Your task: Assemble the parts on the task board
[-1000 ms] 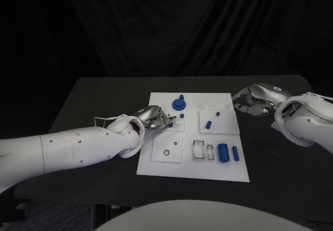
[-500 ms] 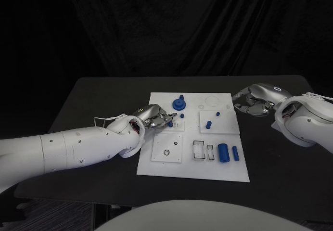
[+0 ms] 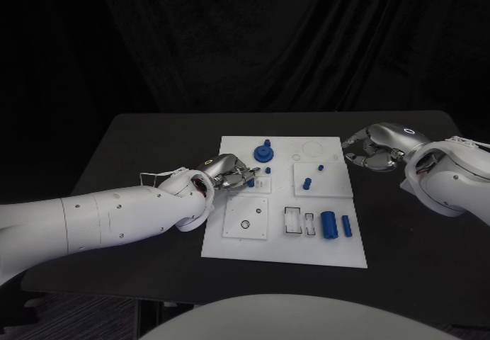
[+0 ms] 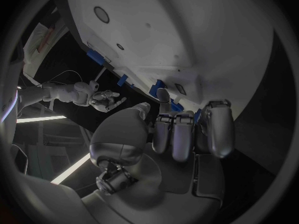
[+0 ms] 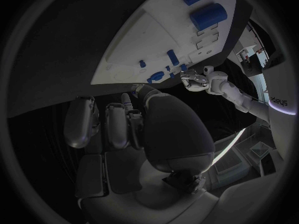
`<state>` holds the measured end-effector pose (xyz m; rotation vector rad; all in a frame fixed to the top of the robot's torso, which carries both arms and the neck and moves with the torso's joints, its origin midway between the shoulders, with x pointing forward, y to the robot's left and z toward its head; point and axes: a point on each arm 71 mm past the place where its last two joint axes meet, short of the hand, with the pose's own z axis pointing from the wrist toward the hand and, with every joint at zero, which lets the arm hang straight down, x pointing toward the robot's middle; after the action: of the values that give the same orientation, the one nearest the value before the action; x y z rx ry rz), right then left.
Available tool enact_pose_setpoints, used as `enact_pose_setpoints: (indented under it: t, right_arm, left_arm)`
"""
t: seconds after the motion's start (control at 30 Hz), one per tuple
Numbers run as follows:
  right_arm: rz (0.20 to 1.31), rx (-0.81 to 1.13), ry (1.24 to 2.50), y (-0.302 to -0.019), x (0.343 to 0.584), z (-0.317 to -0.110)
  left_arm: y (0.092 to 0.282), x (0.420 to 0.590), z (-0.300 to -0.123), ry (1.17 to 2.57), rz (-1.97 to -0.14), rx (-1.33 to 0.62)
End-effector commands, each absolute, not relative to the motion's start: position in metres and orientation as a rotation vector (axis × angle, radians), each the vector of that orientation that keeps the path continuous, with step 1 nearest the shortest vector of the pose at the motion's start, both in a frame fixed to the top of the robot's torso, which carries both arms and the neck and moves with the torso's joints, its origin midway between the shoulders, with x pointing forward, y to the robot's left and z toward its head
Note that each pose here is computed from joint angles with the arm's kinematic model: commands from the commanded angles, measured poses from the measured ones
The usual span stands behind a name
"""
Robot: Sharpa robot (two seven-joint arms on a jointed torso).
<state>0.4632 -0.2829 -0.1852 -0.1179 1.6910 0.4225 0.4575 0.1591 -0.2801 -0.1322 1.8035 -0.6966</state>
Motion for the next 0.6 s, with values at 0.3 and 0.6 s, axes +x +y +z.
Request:
enact_pose_setpoints:
  t: [0.3, 0.6]
  right_arm:
    - [0.419, -0.098, 1.709, -0.2841, 0.4623, -0.1870]
    - [0.420, -0.094, 1.711, -0.2843, 0.4623, -0.1871]
  left_arm:
    - [0.1574, 0.4561, -0.2864, 1.894, -0.681, -0.126]
    - [0.1564, 0.4556, -0.2873, 1.909, -0.683, -0.117]
